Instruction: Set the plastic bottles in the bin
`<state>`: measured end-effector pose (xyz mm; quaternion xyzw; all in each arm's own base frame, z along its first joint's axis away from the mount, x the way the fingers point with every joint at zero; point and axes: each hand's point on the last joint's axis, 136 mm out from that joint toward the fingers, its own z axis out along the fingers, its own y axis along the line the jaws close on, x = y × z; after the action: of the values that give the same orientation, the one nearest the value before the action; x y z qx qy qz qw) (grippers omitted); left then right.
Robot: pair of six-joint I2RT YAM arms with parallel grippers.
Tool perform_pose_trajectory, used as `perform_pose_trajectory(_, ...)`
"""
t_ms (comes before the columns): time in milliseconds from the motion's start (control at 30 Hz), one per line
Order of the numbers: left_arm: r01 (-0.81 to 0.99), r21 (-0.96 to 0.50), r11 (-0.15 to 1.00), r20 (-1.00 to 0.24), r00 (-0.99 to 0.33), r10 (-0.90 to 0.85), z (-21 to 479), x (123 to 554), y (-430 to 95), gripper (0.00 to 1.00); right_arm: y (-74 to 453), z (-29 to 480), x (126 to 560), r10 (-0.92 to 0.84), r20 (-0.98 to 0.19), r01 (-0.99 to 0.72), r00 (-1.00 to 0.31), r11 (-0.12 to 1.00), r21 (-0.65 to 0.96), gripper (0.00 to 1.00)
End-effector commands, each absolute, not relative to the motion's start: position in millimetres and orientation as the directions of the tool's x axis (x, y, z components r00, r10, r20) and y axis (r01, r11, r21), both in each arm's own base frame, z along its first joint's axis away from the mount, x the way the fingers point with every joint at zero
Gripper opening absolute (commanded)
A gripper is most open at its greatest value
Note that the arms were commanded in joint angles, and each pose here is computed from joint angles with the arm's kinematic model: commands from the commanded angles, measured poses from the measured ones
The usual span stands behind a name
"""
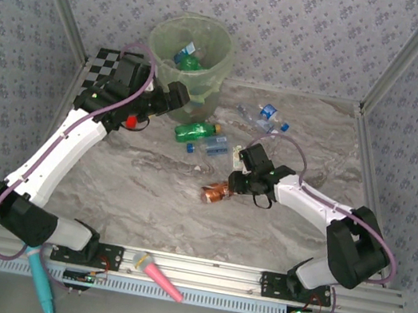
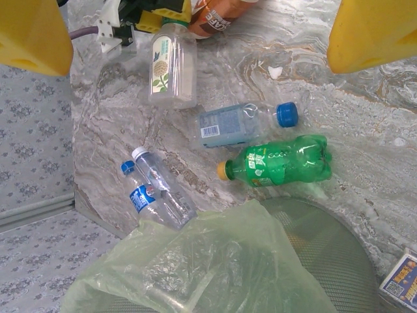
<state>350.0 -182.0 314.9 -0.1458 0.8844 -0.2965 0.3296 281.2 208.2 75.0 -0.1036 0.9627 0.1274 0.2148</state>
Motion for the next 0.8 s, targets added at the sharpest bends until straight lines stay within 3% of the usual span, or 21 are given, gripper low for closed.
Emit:
perform_pose_trajectory(0,-0.045,-0.632,0.774,-0.508,-0.73,-0.457,325.1,348.2,-181.0,1.0,206.3,98.3,283.9,-0.14,-0.47,-0.256,-0.871,0.948,0.192,0.38)
perform_pose_trajectory(767,-0.056,-0.595,0.802,-0.575,-0.667,-0.474,345.0,348.7,-150.0,1.0,226.1,275.2,357.5,-0.206,-0.724,-0.386,-0.658,0.918,0.089,0.38)
